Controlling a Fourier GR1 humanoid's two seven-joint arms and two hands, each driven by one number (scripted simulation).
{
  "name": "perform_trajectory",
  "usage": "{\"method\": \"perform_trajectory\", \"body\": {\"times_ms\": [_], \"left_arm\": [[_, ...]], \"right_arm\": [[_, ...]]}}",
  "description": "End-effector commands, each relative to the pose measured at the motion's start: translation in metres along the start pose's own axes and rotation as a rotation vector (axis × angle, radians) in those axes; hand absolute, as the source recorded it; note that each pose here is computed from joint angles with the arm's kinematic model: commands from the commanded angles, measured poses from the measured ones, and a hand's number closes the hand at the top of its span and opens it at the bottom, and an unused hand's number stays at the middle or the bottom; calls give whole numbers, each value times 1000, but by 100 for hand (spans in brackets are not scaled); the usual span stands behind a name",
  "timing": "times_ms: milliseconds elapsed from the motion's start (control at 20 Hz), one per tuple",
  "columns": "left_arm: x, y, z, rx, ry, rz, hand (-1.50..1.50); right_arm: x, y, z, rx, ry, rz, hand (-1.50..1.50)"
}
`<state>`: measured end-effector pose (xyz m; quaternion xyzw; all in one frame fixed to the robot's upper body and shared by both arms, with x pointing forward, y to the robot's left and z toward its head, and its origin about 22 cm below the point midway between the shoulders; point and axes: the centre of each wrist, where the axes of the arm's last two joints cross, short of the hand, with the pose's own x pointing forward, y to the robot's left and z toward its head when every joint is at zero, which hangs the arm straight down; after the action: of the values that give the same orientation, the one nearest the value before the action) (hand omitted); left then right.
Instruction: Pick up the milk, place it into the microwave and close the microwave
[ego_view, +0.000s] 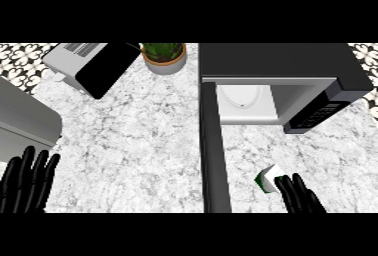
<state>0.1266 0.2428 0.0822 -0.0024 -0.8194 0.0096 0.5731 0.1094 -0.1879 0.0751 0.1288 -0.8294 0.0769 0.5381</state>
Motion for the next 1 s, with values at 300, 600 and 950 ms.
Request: {"method": "perform_trajectory", "body": {"times_ms": [300,600,950], "left_arm": [[-3,11,27,-1,12,-21,-150],[8,6,44,-10,7,-15,-150],[6,6,47,-17,-2,-3,-150]], "right_arm": [[-40,-10,2,-150,-9,156,-150],[-64,-19,-9,-169,16,148,-150],[-103,-45,13,-246,56,209,-150]]}}
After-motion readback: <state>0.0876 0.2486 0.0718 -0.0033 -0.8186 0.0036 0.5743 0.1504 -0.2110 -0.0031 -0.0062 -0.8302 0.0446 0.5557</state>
